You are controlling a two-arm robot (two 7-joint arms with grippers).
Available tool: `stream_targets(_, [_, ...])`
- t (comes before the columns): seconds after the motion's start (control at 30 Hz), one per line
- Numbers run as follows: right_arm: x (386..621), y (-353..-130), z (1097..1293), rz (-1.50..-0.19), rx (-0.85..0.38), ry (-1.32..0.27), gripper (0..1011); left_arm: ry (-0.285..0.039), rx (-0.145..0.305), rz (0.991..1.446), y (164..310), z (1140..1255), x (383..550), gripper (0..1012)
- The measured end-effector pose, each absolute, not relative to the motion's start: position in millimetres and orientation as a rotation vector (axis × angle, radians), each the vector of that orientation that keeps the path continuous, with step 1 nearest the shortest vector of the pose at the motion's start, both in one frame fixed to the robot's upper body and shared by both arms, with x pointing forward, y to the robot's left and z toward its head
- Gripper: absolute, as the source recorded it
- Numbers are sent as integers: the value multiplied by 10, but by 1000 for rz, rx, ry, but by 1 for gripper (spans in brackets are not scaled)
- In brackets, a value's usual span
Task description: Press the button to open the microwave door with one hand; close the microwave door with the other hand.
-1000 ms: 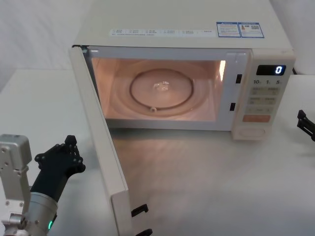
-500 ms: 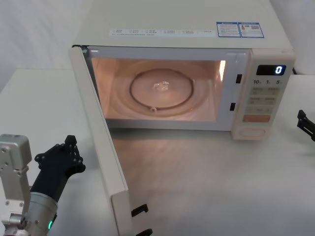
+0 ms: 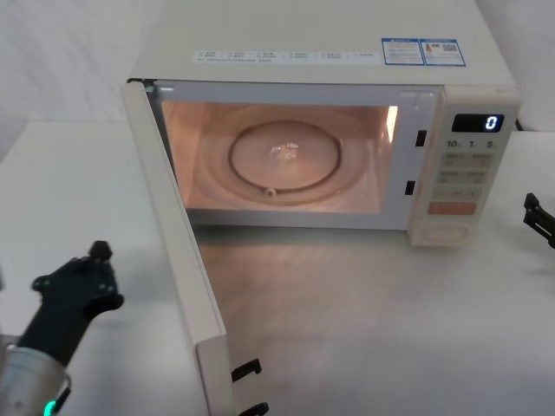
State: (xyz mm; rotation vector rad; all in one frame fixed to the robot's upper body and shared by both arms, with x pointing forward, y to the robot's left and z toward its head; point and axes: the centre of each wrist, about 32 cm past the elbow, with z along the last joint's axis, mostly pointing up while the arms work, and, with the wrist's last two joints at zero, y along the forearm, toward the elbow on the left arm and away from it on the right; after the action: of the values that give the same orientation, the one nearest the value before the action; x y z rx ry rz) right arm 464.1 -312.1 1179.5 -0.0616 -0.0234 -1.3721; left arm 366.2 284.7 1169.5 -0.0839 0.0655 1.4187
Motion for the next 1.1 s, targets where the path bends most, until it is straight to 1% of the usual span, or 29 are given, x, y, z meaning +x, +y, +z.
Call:
stream_targets(0.07, [4641, -3121, 11795, -1372, -62, -23, 1002, 70, -98, 1412, 2932, 11764, 3578, 0])
stream_targets(0.1, [4641, -3121, 11796, -1372, -62, -23, 1002, 70, -98, 1412, 2932, 11764, 3578, 0])
stream_targets(0.13, [4641, -3121, 11795, -1372, -62, -23, 1002, 71, -105, 1407, 2970, 11795, 3539, 0])
stream_targets(0.2, [4641, -3121, 11795, -1372, -62, -23, 1002, 68, -114, 1386, 3023, 11851, 3475, 0])
stream_targets(0.27, [4641, -3122, 11796, -1372, -62, -23, 1002, 69, -115, 1368, 3046, 11873, 3436, 0])
stream_targets(0.3, [4641, -3121, 11796, -1372, -62, -23, 1002, 63, -116, 1346, 3068, 11906, 3401, 0])
stream_targets(0.33, [4642, -3121, 11796, -1372, -62, -23, 1002, 63, -116, 1346, 3068, 11906, 3401, 0])
stream_targets(0.4, [4641, -3121, 11796, -1372, -62, -24, 1002, 54, -117, 1294, 3095, 11956, 3338, 0])
stream_targets(0.47, [4641, -3121, 11795, -1372, -61, -23, 1002, 48, -118, 1266, 3101, 11980, 3313, 0])
stream_targets(0.5, [4642, -3121, 11796, -1372, -62, -24, 1002, 43, -120, 1236, 3107, 12005, 3291, 0])
stream_targets(0.6, [4641, -3121, 11795, -1372, -62, -23, 1002, 36, -127, 1183, 3111, 12051, 3263, 0])
stream_targets(0.63, [4641, -3121, 11795, -1372, -62, -23, 1002, 33, -130, 1147, 3116, 12082, 3248, 0])
stream_targets(0.67, [4641, -3121, 11795, -1372, -62, -23, 1002, 33, -133, 1128, 3120, 12096, 3242, 0])
stream_targets(0.7, [4641, -3121, 11795, -1372, -62, -23, 1002, 32, -139, 1097, 3127, 12121, 3235, 0])
stream_targets(0.73, [4641, -3121, 11796, -1372, -62, -23, 1002, 32, -139, 1097, 3127, 12121, 3235, 0])
stream_targets(0.77, [4641, -3121, 11795, -1372, -62, -23, 1002, 31, -142, 1082, 3132, 12134, 3231, 0])
stream_targets(0.8, [4641, -3121, 11796, -1372, -62, -23, 1002, 27, -148, 1052, 3140, 12157, 3226, 0])
stream_targets(0.83, [4641, -3121, 11795, -1372, -62, -23, 1002, 25, -150, 1039, 3143, 12168, 3224, 0])
stream_targets(0.87, [4641, -3121, 11795, -1372, -62, -23, 1002, 20, -152, 1013, 3149, 12188, 3220, 0])
stream_targets(0.93, [4641, -3121, 11795, -1372, -62, -23, 1002, 15, -152, 991, 3153, 12205, 3217, 0])
stream_targets(1.0, [4641, -3121, 11795, -1372, -62, -23, 1002, 6, -151, 955, 3153, 12232, 3214, 0])
stream_targets(1.03, [4641, -3121, 11795, -1372, -62, -23, 1002, 6, -151, 955, 3153, 12232, 3214, 0])
stream_targets(1.1, [4641, -3122, 11795, -1372, -62, -23, 1002, 7, -151, 920, 3142, 12246, 3215, 0])
